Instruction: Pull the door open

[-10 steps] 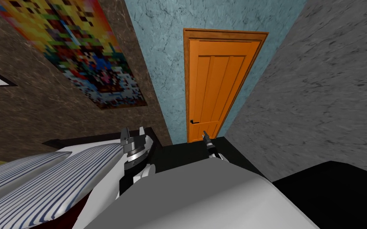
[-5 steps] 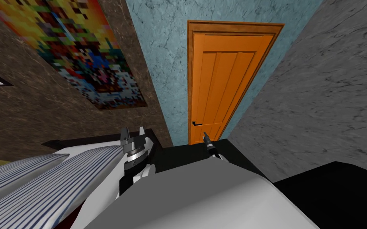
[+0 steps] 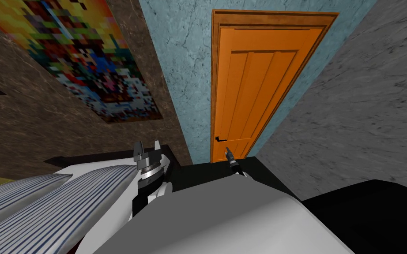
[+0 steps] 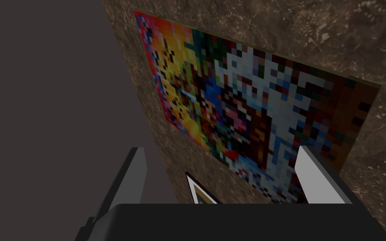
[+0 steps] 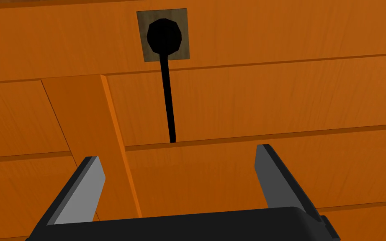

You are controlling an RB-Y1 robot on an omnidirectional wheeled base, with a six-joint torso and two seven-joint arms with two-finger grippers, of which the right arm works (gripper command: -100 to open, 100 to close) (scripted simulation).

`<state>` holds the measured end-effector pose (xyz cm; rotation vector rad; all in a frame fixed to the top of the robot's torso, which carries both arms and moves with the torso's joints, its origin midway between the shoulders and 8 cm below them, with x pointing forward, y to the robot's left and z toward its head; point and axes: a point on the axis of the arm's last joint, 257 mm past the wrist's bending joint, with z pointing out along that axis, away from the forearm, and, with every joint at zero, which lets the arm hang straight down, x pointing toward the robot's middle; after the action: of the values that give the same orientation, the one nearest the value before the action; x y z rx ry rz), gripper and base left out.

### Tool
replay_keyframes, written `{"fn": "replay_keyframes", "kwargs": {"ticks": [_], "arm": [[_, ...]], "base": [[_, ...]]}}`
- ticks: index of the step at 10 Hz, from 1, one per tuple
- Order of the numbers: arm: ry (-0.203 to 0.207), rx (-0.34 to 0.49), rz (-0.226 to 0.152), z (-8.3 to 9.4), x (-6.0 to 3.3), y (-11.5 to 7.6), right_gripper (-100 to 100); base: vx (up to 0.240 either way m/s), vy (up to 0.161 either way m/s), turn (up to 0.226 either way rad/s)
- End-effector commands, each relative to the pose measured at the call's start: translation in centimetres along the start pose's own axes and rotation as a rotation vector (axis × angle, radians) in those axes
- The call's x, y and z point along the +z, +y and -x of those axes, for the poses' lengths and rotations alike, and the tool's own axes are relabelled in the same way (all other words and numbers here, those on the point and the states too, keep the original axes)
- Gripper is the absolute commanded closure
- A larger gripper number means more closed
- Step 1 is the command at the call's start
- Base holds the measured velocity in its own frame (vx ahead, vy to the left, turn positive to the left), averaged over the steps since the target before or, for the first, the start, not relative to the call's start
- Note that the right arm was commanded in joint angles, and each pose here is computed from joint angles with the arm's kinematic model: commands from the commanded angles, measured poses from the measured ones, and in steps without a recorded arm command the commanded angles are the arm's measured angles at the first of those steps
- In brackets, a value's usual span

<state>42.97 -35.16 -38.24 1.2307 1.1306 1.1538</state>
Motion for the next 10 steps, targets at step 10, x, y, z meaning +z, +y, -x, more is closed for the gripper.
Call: {"fn": "replay_keyframes", "kwargs": {"ticks": [10], "arm": [[-0.098,0.000,-0.023,7.8,-2.87,-1.0,-100]], "base": [[0.170,0.022,0.103]]}}
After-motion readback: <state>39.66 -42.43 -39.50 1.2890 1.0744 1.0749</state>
